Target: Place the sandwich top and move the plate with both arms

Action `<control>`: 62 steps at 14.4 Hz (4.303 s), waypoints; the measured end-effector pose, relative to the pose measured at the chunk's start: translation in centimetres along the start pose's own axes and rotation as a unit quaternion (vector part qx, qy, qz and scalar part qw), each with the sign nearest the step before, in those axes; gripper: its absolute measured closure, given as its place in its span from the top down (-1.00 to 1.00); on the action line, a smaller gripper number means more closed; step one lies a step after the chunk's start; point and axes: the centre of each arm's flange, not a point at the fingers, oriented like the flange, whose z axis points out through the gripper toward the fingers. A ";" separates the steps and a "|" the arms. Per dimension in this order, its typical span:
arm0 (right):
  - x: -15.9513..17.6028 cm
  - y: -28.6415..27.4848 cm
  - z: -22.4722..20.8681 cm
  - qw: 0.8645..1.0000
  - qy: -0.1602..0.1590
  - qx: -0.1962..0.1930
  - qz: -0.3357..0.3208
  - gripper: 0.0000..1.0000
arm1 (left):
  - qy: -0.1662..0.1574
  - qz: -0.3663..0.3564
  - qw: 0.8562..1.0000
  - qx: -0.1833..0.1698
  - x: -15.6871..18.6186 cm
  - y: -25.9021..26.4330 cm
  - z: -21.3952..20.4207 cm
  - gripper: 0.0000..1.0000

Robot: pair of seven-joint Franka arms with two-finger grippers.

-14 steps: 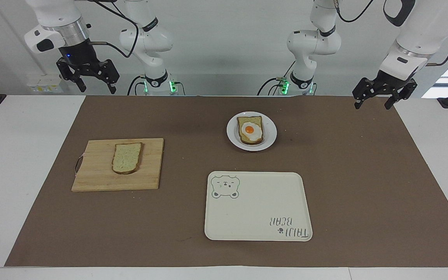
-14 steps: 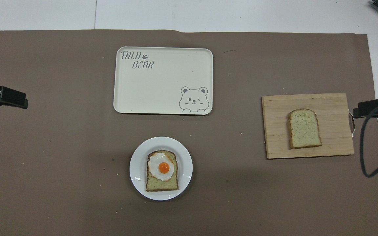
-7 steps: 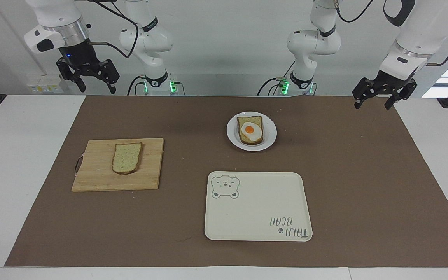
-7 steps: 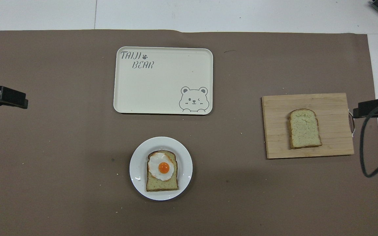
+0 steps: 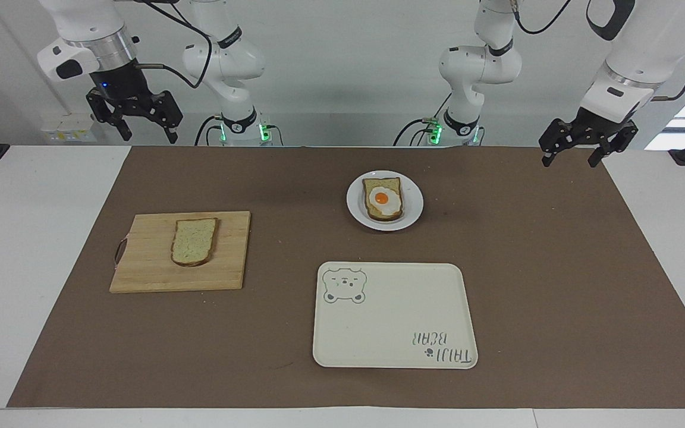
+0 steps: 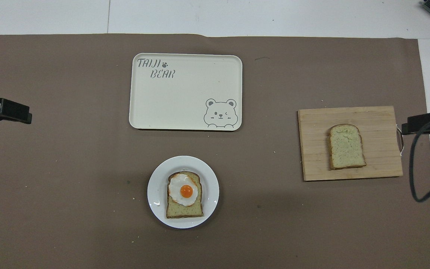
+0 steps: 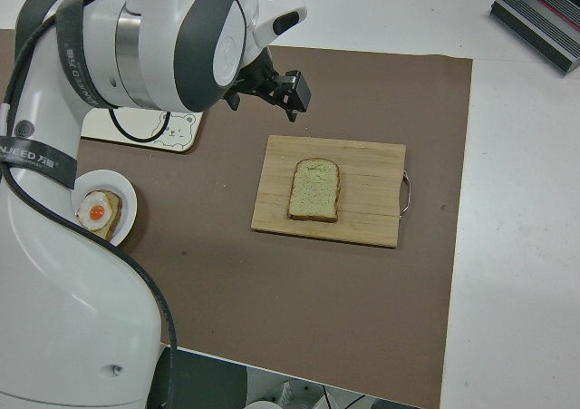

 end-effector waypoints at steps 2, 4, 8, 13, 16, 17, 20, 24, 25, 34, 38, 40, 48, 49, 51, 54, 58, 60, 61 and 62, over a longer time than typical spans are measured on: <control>0.0 0.0 0.0 1.000 0.000 0.000 0.000 1.00 | 0.000 0.000 1.000 0.000 0.0 0.0 0.0 1.00; 0.0 0.0 0.0 1.000 0.000 0.000 0.000 1.00 | 0.000 0.000 1.000 0.000 0.0 0.0 0.0 1.00; 0.0 0.0 0.0 1.000 0.000 0.000 0.000 1.00 | 0.000 0.000 1.000 0.000 0.0 0.0 0.0 1.00; 0.0 0.0 0.0 1.000 0.000 0.000 0.000 1.00 | 0.000 0.000 1.000 0.000 0.0 0.0 0.0 1.00; 0.0 0.0 0.0 1.000 0.000 0.000 0.000 1.00 | 0.000 0.000 1.000 0.000 0.0 0.0 0.0 1.00; 0.0 0.0 0.0 1.000 0.000 0.000 0.000 1.00 | 0.000 0.000 1.000 0.000 0.0 0.0 0.0 1.00; 0.0 0.0 0.0 1.000 0.000 0.000 0.000 1.00 | -0.001 0.000 1.000 0.000 0.0 0.0 0.0 1.00; 0.0 0.0 0.0 1.000 0.000 0.000 0.000 1.00 | -0.001 0.013 1.000 -0.003 0.0 0.9 0.0 1.00; 0.0 0.0 0.0 1.000 0.000 0.000 0.000 1.00 | -0.001 0.017 1.000 -0.003 0.0 1.3 0.0 1.00; 1.6 -0.5 2.7 1.000 0.030 0.003 -0.004 1.00 | -0.002 0.024 0.999 -0.029 -0.1 2.6 0.0 1.00; 4.7 -1.4 7.2 0.999 0.044 0.004 -0.018 1.00 | -0.002 0.023 0.999 -0.029 -0.1 2.5 0.0 1.00; 6.6 -1.3 10.4 0.999 0.043 0.003 -0.025 1.00 | -0.002 0.023 0.999 -0.029 -0.1 2.5 0.0 1.00; 9.6 2.9 23.1 0.996 0.009 0.005 -0.093 1.00 | -0.002 0.021 0.999 -0.029 -0.1 2.2 0.0 1.00; 9.4 3.6 24.7 0.995 0.003 0.006 -0.102 1.00 | -0.002 0.021 0.999 -0.029 -0.1 2.2 0.0 1.00; 9.1 4.5 26.8 0.994 -0.009 0.008 -0.112 1.00 | -0.002 0.021 0.999 -0.029 -0.1 2.2 0.0 1.00; 7.8 5.3 29.3 0.992 -0.030 0.042 -0.119 1.00 | -0.002 0.020 0.999 -0.029 -0.1 2.2 0.0 1.00; 6.2 7.5 32.1 0.989 -0.039 0.055 -0.132 1.00 | -0.002 0.019 0.999 -0.029 -0.1 2.1 0.0 1.00; 5.5 8.3 33.4 0.989 -0.036 0.053 -0.132 1.00 | -0.002 0.019 0.999 -0.029 -0.1 2.1 0.0 1.00; 5.2 8.4 34.0 0.989 -0.037 0.053 -0.132 1.00 | -0.002 0.019 0.999 -0.029 -0.1 2.1 0.0 1.00; 5.0 8.4 34.4 0.989 -0.040 0.053 -0.131 1.00 | -0.002 0.019 0.999 -0.029 -0.1 2.1 0.0 1.00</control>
